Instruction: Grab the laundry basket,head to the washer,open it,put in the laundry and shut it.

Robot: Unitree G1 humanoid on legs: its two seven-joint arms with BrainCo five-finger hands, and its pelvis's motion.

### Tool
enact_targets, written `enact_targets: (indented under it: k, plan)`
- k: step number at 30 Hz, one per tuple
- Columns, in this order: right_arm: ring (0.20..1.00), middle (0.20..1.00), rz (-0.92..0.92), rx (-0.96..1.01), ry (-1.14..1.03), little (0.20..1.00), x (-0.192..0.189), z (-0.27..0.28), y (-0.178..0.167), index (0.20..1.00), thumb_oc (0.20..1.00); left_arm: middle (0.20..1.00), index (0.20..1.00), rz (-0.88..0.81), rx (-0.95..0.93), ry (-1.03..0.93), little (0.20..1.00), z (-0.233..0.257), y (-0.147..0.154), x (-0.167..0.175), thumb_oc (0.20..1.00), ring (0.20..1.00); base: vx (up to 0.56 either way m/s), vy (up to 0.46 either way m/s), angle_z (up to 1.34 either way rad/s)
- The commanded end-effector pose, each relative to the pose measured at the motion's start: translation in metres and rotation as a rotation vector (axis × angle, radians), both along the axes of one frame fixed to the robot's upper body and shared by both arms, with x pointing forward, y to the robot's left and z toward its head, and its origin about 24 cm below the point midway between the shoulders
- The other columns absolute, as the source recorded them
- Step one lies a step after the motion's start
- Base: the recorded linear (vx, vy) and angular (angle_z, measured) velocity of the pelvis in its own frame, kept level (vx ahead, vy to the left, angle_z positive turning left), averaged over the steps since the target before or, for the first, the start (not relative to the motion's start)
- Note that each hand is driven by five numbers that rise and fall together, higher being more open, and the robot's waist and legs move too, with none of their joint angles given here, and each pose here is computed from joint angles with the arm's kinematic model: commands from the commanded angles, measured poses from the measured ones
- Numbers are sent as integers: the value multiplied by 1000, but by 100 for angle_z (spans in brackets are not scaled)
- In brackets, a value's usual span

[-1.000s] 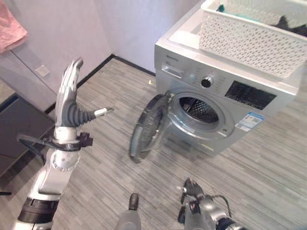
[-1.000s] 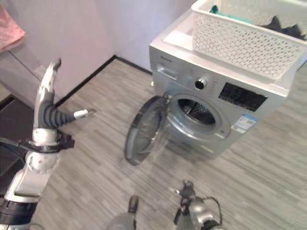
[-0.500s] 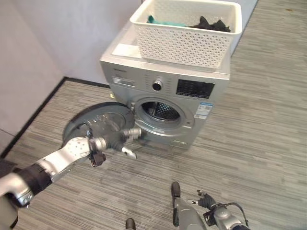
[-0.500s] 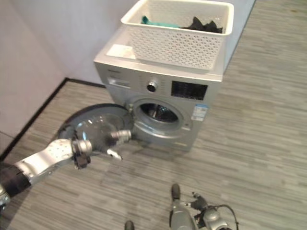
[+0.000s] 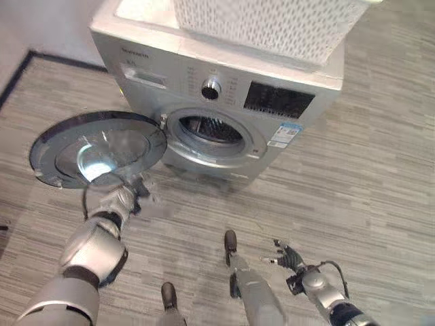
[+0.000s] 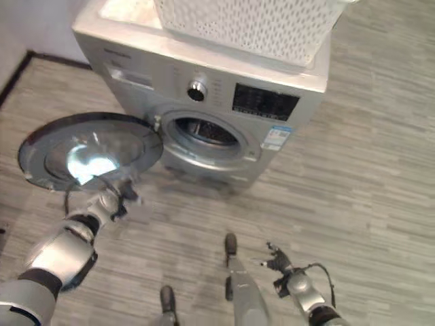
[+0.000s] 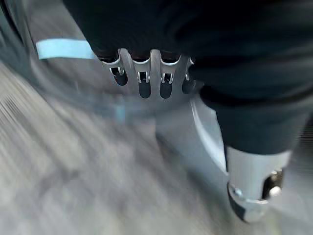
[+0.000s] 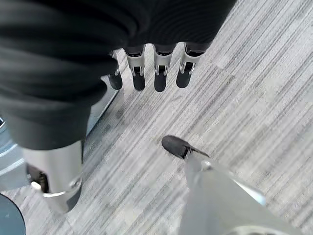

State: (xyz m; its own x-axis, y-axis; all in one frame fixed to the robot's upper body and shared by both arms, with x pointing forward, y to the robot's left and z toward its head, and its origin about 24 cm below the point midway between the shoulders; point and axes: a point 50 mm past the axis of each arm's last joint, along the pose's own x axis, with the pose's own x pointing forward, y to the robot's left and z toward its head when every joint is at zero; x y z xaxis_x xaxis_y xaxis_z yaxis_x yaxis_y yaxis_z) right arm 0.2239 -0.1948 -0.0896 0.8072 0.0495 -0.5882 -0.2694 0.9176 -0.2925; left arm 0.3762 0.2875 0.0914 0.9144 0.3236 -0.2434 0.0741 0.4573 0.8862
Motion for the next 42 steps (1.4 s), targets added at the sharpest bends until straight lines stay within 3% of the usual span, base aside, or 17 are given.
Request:
enact_targets:
  k: [1,3,6,18,23,28,30,35,39,42]
  plan:
    - [1000,1000,-67,36,-93,1000,8,11,-3,1000,1000,1000,1000,192,50,-232,1000,54,43,-3,1000,1000,11,-33,0]
    - [1000,1000,-98,40,-100,1000,6,13,-7,1000,1000,1000,1000,320,-95,-382,1000,75,59,-7,1000,1000,18,-34,2]
    - [1000,1000,-110,37,-94,1000,2,11,-9,1000,1000,1000,1000,362,-155,-471,1000,89,63,-7,1000,1000,7,-36,6]
    - [1000,1000,-143,11,-29,1000,-10,0,-17,1000,1000,1000,1000,426,-319,-486,1000,73,70,-14,1000,1000,0,-12,3]
    - [1000,1000,-172,-4,-14,1000,-18,-3,-27,1000,1000,1000,1000,356,-269,-410,1000,46,60,-16,1000,1000,18,5,-4]
    - [1000,1000,-217,-35,56,1000,-38,-13,-44,1000,1000,1000,1000,178,-236,-261,1000,-14,28,-26,1000,1000,63,-16,-4]
    - [1000,1000,-272,-64,112,1000,-53,-19,-60,1000,1000,1000,1000,60,-314,-163,1000,-63,-3,-48,1000,1000,123,-82,-4]
    - [1000,1000,-341,-90,186,1000,-71,-27,-76,1000,1000,1000,1000,-29,-466,-52,1000,-115,-38,-93,1000,1000,98,-94,-4]
    - [1000,1000,-379,-90,258,1000,-82,-37,-76,1000,1000,1000,1000,109,-681,106,1000,-172,-55,-158,1000,1000,132,-151,10]
    - [1000,1000,-370,-89,248,1000,-76,-37,-69,1000,1000,1000,1000,151,-717,171,1000,-189,-66,-177,1000,1000,49,-185,12]
